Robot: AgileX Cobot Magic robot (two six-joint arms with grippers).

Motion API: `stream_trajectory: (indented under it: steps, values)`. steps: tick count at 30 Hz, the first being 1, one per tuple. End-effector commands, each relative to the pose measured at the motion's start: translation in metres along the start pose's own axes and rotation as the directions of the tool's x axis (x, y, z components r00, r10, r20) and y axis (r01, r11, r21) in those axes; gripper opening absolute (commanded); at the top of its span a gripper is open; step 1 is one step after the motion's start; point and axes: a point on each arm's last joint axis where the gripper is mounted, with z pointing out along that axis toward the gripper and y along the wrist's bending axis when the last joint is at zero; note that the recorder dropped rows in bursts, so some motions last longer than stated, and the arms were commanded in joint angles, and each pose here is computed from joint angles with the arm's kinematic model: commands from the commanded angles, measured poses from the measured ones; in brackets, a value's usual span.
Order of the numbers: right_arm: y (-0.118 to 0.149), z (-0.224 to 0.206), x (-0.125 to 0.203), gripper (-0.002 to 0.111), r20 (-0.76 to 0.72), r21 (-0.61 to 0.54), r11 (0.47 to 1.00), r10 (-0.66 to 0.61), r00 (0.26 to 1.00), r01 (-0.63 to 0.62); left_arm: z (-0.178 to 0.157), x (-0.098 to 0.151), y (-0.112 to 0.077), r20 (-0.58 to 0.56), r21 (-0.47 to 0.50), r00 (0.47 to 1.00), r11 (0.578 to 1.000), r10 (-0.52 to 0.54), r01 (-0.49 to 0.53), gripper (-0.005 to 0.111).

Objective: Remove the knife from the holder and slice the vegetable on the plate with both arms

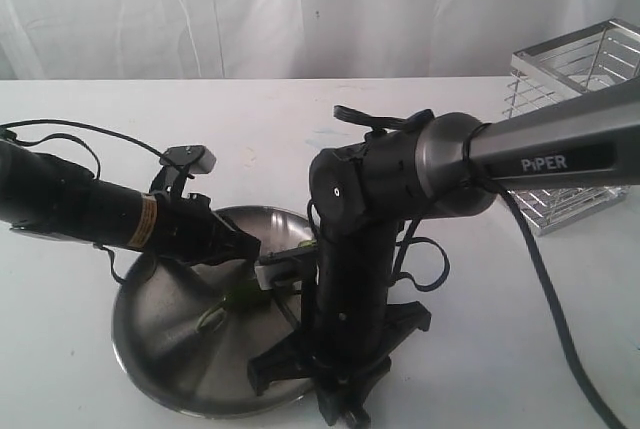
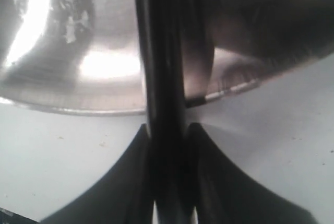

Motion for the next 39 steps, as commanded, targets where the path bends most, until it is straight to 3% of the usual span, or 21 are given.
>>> stream_trajectory:
  steps: [1,11,18,23,29,33,39]
  values:
    - [-0.011,0.009,-0.007,0.0,0.047,0.06,0.998,0.013,0.999,-0.015,0.01,0.021,0.009,-0.101,-0.028,0.995,0.999,0.025,-0.028,0.0]
    - [-0.007,0.009,0.002,0.0,-0.052,0.019,0.997,-0.069,0.996,0.07,-0.013,-0.027,-0.019,0.068,0.1,0.994,0.99,0.089,-0.095,0.0]
    - [0.007,0.008,0.004,0.0,-0.058,-0.135,0.984,-0.127,0.99,0.119,-0.053,-0.055,-0.024,0.18,-0.027,0.972,0.989,0.148,-0.146,0.0]
    - [0.009,0.007,0.009,0.0,-0.114,-0.162,0.979,-0.145,0.983,0.125,-0.084,-0.068,-0.018,0.246,-0.115,0.954,0.982,0.173,-0.149,0.0]
    - [0.007,0.008,0.008,0.0,-0.099,-0.138,0.982,-0.14,0.985,0.126,-0.094,-0.061,-0.011,0.225,-0.126,0.964,0.985,0.145,-0.118,0.0]
    - [0.0,0.009,0.001,0.0,-0.044,-0.051,0.998,-0.034,0.998,0.032,-0.086,-0.043,-0.013,0.173,-0.101,0.969,0.982,0.175,-0.159,0.0]
    - [0.0,0.009,0.001,0.0,-0.038,-0.053,0.998,-0.033,0.999,0.031,-0.062,-0.022,-0.045,0.109,-0.023,0.966,0.973,0.233,-0.232,0.0]
